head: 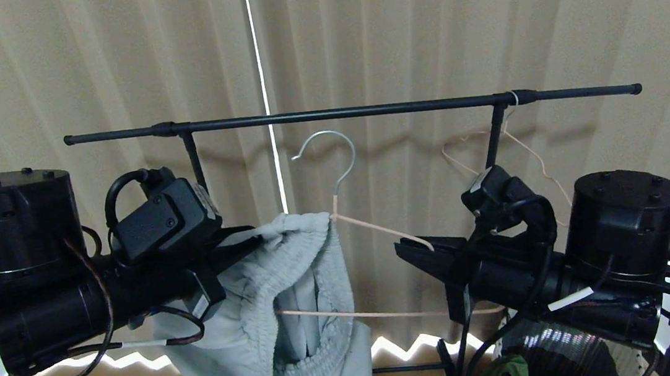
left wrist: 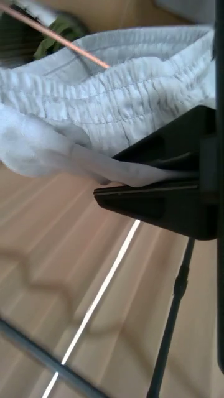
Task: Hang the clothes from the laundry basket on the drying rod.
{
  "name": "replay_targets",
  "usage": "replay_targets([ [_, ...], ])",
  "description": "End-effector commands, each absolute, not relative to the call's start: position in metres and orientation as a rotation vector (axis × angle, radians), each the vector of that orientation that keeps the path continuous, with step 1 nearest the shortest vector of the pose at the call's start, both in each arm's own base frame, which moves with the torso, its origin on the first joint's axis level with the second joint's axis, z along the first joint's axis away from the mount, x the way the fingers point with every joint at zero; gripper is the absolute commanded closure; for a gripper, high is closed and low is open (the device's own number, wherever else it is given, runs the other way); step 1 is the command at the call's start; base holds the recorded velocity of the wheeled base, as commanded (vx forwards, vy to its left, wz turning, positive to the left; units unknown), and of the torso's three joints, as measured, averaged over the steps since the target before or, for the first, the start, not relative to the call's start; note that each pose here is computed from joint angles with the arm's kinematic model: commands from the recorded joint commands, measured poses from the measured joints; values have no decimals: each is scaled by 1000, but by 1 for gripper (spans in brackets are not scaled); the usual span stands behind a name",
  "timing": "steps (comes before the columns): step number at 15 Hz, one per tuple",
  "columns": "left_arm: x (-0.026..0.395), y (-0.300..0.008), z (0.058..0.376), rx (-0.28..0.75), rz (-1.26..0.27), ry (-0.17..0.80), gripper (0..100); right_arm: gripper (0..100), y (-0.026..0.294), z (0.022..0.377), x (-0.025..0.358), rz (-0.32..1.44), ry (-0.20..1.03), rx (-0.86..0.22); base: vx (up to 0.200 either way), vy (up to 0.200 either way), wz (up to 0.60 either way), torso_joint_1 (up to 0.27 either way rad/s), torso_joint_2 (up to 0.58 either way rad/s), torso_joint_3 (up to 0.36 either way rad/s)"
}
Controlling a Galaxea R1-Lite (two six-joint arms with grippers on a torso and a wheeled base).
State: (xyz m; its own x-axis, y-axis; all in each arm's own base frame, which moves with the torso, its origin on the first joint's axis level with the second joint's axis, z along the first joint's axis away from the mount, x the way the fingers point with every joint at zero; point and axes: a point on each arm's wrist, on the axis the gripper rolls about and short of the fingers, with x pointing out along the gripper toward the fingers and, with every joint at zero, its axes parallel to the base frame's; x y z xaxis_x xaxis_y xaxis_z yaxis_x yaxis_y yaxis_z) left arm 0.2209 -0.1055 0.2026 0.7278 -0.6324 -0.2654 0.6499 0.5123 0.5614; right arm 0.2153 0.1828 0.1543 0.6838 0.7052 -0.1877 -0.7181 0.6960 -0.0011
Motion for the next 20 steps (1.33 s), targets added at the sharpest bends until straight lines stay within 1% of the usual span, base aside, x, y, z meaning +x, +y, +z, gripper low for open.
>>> replay_targets([
  [1, 220, -105, 203, 685, -767, 12, 100, 0, 183, 153, 216, 796, 187, -80, 0, 0, 0, 0, 0, 0],
  [2, 220, -104, 202, 685, -757, -2, 100, 0, 184, 152, 217, 794, 187, -80, 0, 0, 0, 0, 0, 0],
  [4, 220, -101, 199, 686, -738, 3, 100, 0, 185, 152, 220, 788, 186, -78, 0, 0, 0, 0, 0, 0],
  [7, 223, -93, 198, 690, -659, 36, 100, 0, 172, 153, 229, 733, 164, -66, 0, 0, 0, 0, 0, 0],
  [9, 225, -84, 194, 700, -543, 93, 100, 0, 156, 153, 238, 669, 164, -62, 0, 0, 0, 0, 0, 0],
  [10, 225, -83, 194, 684, -486, 117, 100, 0, 152, 150, 240, 652, 179, -62, 0, 0, 0, 0, 0, 0],
  [12, 223, -83, 192, 590, -408, 166, 100, 0, 149, 145, 240, 641, 198, -68, 0, 0, 0, 0, 0, 0],
  [13, 221, -84, 192, 572, -402, 171, 100, 0, 148, 143, 239, 641, 206, -70, 0, 0, 0, 0, 0, 0],
  [15, 212, -86, 201, 512, -376, 145, 100, 0, 147, 134, 234, 650, 242, -79, 0, 0, 0, 0, 0, 0],
  [17, 189, -92, 207, 392, -418, 119, 100, 0, 158, 131, 225, 702, 256, -85, 0, 0, 0, 0, 0, 0],
  [18, 185, -93, 206, 366, -409, 126, 100, 0, 163, 130, 221, 725, 260, -88, 0, 0, 0, 0, 0, 0],
  [19, 185, -94, 207, 363, -399, 125, 100, 0, 167, 129, 220, 737, 263, -91, 0, 0, 0, 0, 0, 0],
  [20, 186, -100, 214, 335, -351, 112, 100, 0, 178, 125, 215, 779, 274, -99, 0, 0, 0, 0, 0, 0],
])
